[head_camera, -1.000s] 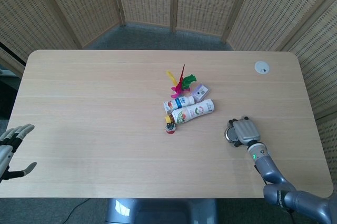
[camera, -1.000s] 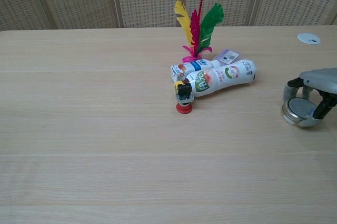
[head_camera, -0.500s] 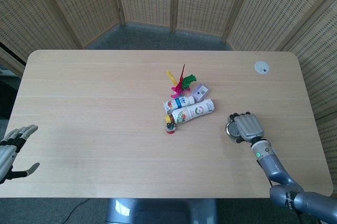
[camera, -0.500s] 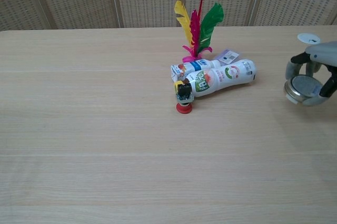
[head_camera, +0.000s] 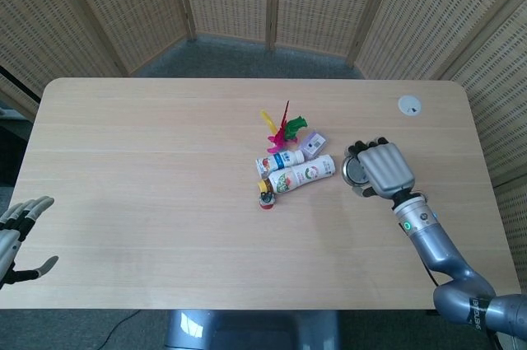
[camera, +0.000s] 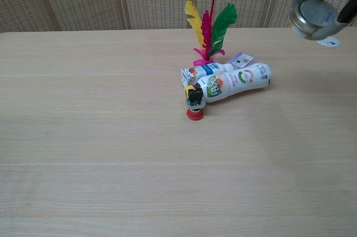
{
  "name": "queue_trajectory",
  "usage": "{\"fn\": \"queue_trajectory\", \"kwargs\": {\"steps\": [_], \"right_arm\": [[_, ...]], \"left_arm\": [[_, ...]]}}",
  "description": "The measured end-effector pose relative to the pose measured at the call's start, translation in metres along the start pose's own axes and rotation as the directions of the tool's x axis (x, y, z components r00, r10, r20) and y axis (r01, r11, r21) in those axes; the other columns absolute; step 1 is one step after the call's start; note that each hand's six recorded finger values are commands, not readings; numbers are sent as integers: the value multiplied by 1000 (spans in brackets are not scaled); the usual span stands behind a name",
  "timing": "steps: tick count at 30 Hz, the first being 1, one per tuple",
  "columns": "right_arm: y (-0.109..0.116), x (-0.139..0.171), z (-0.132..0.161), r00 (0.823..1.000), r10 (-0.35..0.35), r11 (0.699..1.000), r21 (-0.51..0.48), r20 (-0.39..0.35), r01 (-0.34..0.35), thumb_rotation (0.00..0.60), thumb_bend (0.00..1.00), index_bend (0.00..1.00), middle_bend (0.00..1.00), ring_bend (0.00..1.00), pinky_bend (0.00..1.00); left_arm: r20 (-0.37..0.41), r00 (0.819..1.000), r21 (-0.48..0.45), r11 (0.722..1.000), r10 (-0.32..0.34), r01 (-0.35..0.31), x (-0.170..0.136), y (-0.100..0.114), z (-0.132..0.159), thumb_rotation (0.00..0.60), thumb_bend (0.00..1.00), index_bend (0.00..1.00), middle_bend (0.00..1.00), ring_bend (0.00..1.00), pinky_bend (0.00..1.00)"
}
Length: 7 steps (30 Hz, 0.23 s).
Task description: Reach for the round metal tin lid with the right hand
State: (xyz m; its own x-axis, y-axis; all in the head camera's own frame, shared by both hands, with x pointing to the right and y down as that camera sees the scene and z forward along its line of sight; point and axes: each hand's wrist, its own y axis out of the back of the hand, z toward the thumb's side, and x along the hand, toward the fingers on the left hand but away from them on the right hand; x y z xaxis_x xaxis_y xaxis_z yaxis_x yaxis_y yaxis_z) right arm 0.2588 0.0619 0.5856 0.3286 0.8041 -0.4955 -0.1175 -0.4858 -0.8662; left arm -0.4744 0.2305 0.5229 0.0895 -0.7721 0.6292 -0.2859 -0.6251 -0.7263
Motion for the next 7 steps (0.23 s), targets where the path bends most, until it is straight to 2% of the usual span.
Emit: {"fn": "queue_trajectory", "kwargs": {"steps": [3,7], "right_arm": [[14,1,5,1000,-26,1000,5,-10,26,600,197,594,731,608,300],[20,4,8,999,-34,999,14,-10,34,600,197,593,731,610,301]], "left_arm": [[3,1000,-2,1000,-2,2,2,-1,0,600,326,0,0,0,0],[8,1000,-9,1000,-11,11,4,-4,1,600,326,0,0,0,0]]}}
